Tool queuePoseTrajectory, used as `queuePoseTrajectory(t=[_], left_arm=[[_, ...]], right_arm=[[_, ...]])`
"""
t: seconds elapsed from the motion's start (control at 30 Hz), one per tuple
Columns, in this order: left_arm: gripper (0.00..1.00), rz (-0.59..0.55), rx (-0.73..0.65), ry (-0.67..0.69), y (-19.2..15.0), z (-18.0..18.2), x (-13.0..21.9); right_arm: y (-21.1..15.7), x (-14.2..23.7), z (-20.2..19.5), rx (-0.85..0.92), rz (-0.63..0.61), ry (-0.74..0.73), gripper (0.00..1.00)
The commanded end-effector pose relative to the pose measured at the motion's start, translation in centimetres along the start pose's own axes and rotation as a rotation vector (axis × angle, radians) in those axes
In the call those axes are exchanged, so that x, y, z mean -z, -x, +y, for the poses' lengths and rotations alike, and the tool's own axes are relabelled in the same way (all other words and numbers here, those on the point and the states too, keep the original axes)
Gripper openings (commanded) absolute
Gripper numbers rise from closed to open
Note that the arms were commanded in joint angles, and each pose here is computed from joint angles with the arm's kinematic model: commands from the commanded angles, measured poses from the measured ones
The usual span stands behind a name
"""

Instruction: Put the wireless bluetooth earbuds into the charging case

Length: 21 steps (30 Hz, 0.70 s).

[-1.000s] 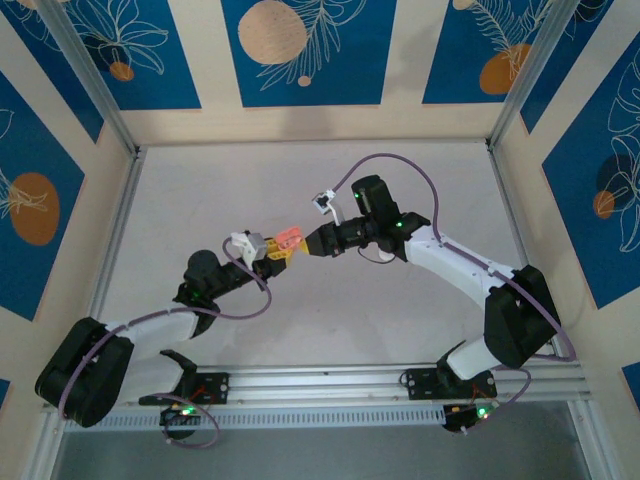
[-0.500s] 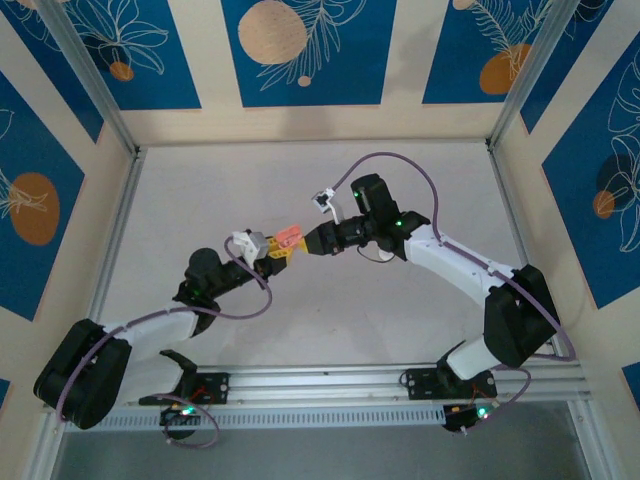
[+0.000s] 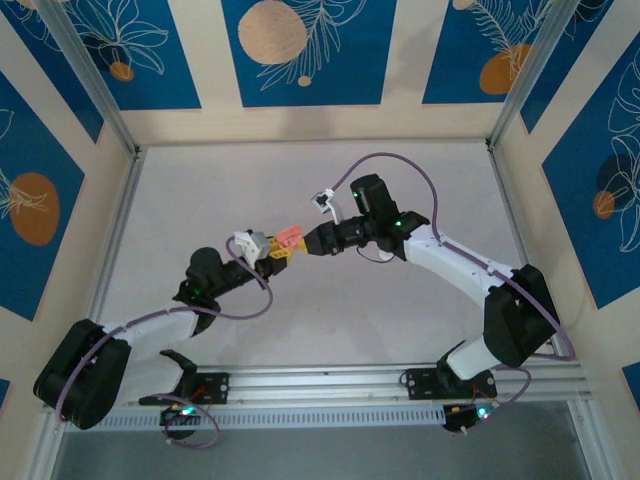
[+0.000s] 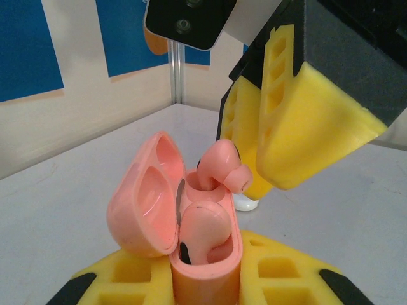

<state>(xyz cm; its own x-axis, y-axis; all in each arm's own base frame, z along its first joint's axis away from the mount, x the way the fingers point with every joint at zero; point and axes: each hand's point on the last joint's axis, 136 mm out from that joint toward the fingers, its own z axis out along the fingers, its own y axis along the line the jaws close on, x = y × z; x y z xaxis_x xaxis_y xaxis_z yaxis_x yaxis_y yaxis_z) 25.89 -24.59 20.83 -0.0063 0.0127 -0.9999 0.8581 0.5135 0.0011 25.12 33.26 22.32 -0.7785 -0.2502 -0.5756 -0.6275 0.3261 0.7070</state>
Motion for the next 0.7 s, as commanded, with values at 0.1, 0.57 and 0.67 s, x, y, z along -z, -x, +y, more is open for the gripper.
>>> queuePoseTrajectory(t=[0.1, 0.57, 0.67], left_arm=[[0.20, -0.027, -0.051, -0.068, 1.4, -1.6, -0.6], [0.20, 0.037, -0.093, -0.080, 0.2, -2.4, -1.1], [0.20, 0.060, -0.112, -0.086, -0.2, -2.7, -1.3]], right_arm=[[1.5, -0.3, 0.7, 0.020, -0.022, 0.011, 0.24], [1.7, -0.6, -0.7, -0.060, -0.028, -0.049, 0.18], [1.7, -0.6, -0.8, -0.077, -0.030, -0.055, 0.17]])
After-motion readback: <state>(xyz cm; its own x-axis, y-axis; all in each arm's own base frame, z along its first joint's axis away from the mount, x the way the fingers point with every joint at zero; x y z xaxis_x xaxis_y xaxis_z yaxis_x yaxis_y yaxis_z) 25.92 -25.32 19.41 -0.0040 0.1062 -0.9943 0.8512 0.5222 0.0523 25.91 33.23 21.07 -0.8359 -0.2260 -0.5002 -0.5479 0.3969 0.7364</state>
